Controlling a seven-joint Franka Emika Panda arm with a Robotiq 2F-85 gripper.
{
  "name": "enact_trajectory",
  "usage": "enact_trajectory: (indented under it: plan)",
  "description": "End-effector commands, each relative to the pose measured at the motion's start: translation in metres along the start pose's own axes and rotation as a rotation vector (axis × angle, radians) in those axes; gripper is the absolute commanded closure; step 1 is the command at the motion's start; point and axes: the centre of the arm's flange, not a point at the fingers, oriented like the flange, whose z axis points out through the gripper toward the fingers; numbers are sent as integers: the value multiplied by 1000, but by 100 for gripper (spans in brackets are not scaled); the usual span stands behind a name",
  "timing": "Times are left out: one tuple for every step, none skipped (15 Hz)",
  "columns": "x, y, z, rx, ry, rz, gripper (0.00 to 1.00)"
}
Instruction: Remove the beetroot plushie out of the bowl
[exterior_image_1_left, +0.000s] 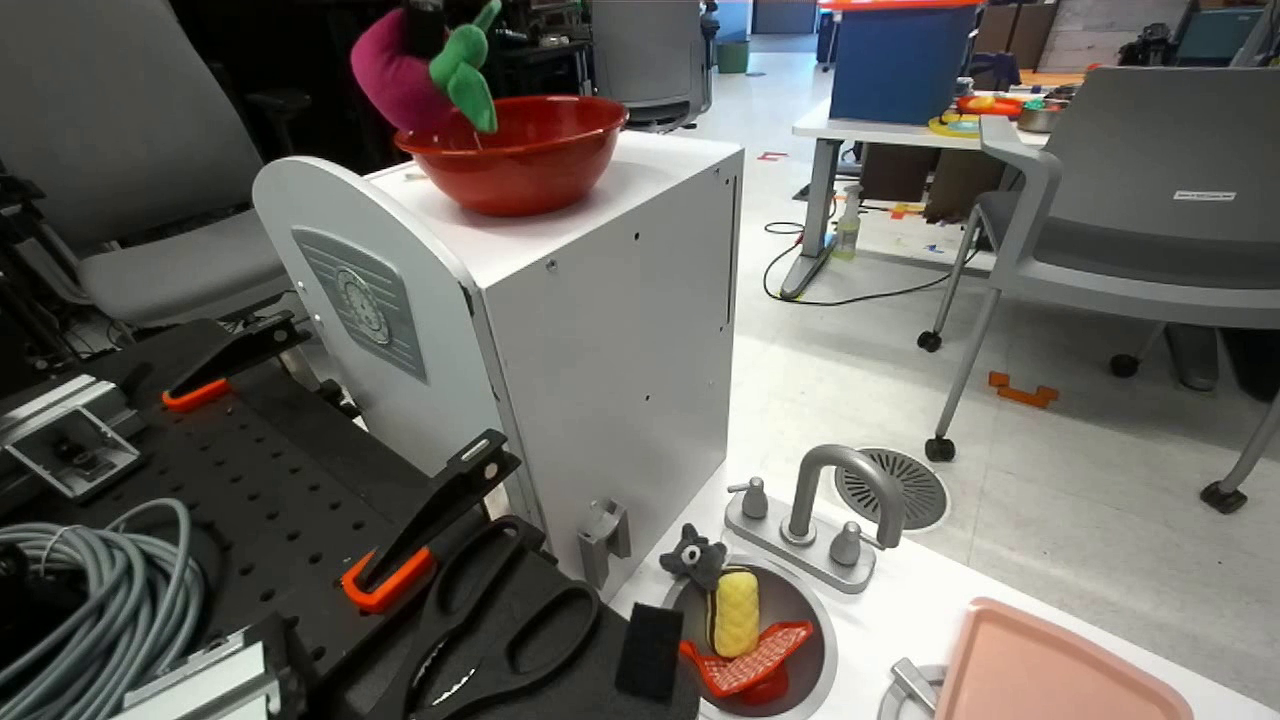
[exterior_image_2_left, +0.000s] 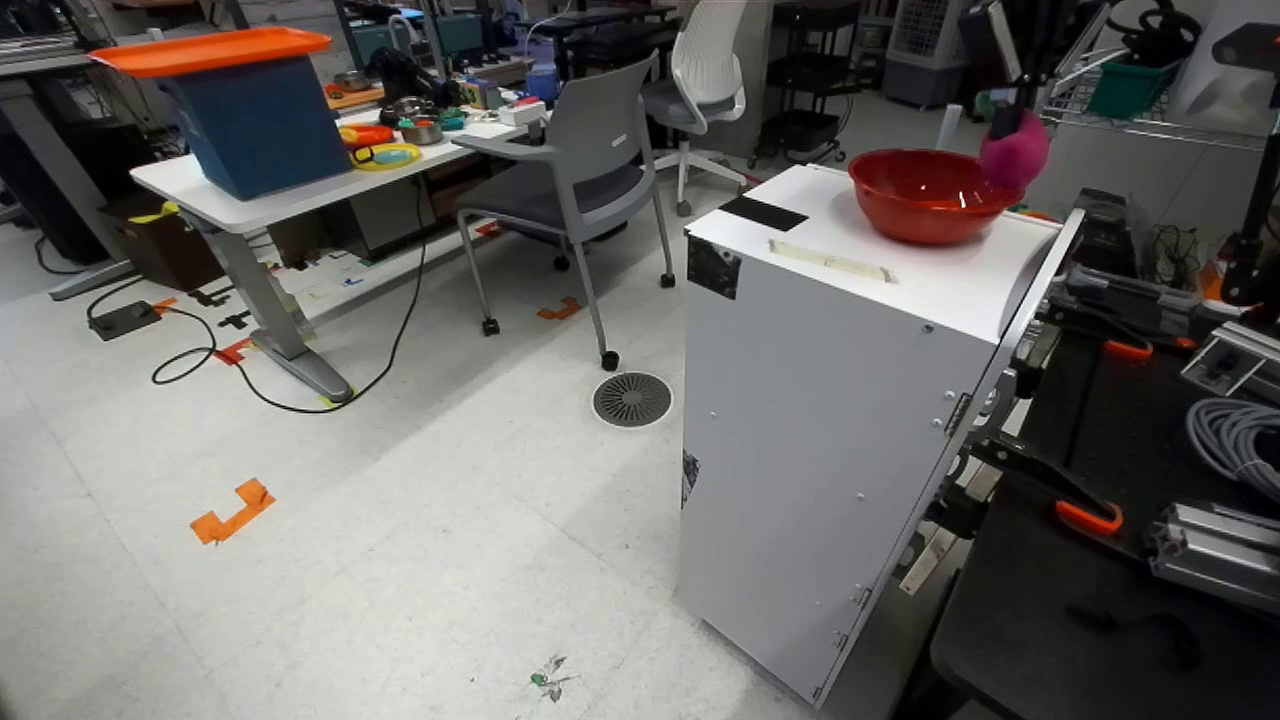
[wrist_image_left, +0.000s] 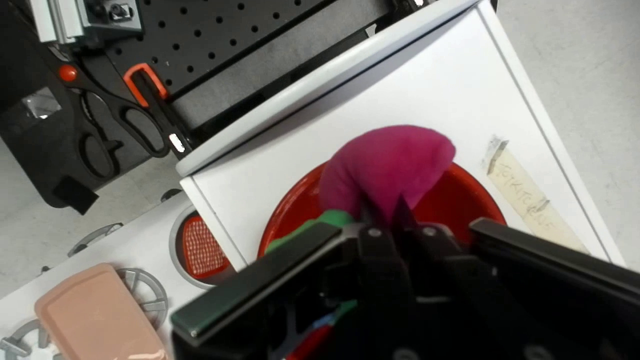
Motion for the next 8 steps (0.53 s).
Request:
enact_trajectory:
  plan:
    - [-16, 17, -26, -11, 8, 82, 98]
    - [-17, 21, -31, -9, 16, 102, 98]
    - [-18, 25, -35, -9, 23, 124, 98]
    - [-19, 31, -39, -20, 33, 154, 98]
    - [-19, 36, -43, -28, 43, 183, 98]
    - [-19, 43, -46, -39, 54, 218, 98]
    - [-18, 50, -49, -46, 61, 252, 98]
    - [-17, 57, -50, -50, 68, 281, 98]
